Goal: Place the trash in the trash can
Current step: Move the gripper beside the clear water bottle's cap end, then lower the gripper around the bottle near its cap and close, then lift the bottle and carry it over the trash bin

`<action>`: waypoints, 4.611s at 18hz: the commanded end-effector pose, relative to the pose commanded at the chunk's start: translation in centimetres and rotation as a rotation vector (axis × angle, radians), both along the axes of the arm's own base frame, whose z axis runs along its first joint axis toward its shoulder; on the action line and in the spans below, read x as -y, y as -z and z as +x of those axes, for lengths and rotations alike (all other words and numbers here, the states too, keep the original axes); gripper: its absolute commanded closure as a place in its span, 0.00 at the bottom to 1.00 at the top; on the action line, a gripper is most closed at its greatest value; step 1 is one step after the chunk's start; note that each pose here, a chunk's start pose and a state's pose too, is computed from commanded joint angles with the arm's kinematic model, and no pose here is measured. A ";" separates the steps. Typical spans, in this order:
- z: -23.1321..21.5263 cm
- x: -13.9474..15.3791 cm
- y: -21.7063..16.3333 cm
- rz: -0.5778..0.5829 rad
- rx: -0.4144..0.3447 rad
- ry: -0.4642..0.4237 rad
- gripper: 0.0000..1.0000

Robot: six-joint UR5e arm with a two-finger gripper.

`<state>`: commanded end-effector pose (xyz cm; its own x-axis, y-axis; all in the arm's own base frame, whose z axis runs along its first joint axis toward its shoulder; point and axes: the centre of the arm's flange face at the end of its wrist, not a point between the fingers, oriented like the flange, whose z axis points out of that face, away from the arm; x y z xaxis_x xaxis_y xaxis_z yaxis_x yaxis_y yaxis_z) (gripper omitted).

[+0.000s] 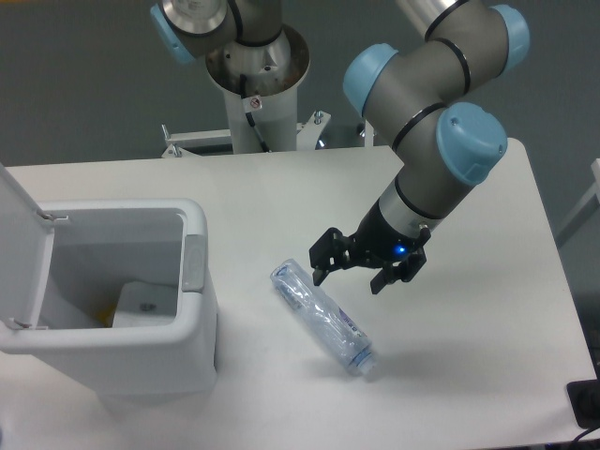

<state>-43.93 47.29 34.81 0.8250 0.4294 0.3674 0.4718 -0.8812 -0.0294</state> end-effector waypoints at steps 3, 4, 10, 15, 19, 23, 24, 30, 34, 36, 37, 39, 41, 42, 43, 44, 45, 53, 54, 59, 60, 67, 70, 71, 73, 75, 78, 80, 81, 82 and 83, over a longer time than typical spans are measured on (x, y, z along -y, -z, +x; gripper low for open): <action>-0.9 0.3 2.5 -0.104 0.001 -0.031 0.00; -1.3 0.2 3.1 -0.117 0.003 -0.044 0.00; -3.8 -0.9 3.2 -0.146 -0.014 -0.112 0.00; -4.9 -1.7 3.4 -0.159 -0.013 -0.153 0.00; -6.3 -3.1 5.0 -0.208 -0.015 -0.229 0.00; -4.7 -5.2 7.5 -0.256 0.001 -0.243 0.00; -4.3 -5.6 7.8 -0.259 0.004 -0.241 0.00; -3.2 -8.3 11.6 -0.303 -0.040 -0.286 0.00; -2.9 -8.9 13.2 -0.340 -0.065 -0.303 0.00; -2.2 -9.6 13.5 -0.342 -0.074 -0.287 0.00; -2.1 -9.5 13.7 -0.346 -0.073 -0.286 0.00; -2.2 -9.3 14.6 -0.379 -0.089 -0.283 0.00; -1.5 -9.7 14.8 -0.403 -0.115 -0.263 0.00; -1.5 -9.8 14.9 -0.403 -0.117 -0.259 0.00; -1.5 -9.8 14.9 -0.404 -0.118 -0.259 0.02; -1.5 -9.8 14.9 -0.404 -0.118 -0.259 0.09; -1.5 -9.8 14.8 -0.404 -0.117 -0.259 0.20; -1.5 -10.0 13.8 -0.383 -0.119 -0.255 0.61; -1.5 -10.0 13.5 -0.378 -0.121 -0.254 0.61; -1.5 -9.7 10.1 -0.329 -0.138 -0.258 0.60; -1.4 -9.6 8.8 -0.298 -0.132 -0.258 0.61; -3.1 -9.0 -1.4 -0.029 -0.093 -0.296 0.60; -3.1 -9.5 -4.1 0.041 -0.095 -0.304 0.60; -2.9 -9.6 -5.5 0.080 -0.092 -0.309 0.60; -2.9 -9.3 -8.3 0.179 -0.073 -0.321 0.60; -2.2 -9.0 -11.0 0.261 -0.062 -0.320 0.60; -1.0 -8.7 -14.5 0.346 -0.083 -0.302 0.60; -0.1 -8.6 -16.9 0.428 -0.081 -0.285 0.60; 0.8 -8.6 -18.7 0.498 -0.063 -0.268 0.60; 1.4 -8.5 -20.0 0.544 -0.053 -0.254 0.60; 2.1 -8.4 -21.3 0.591 -0.048 -0.238 0.60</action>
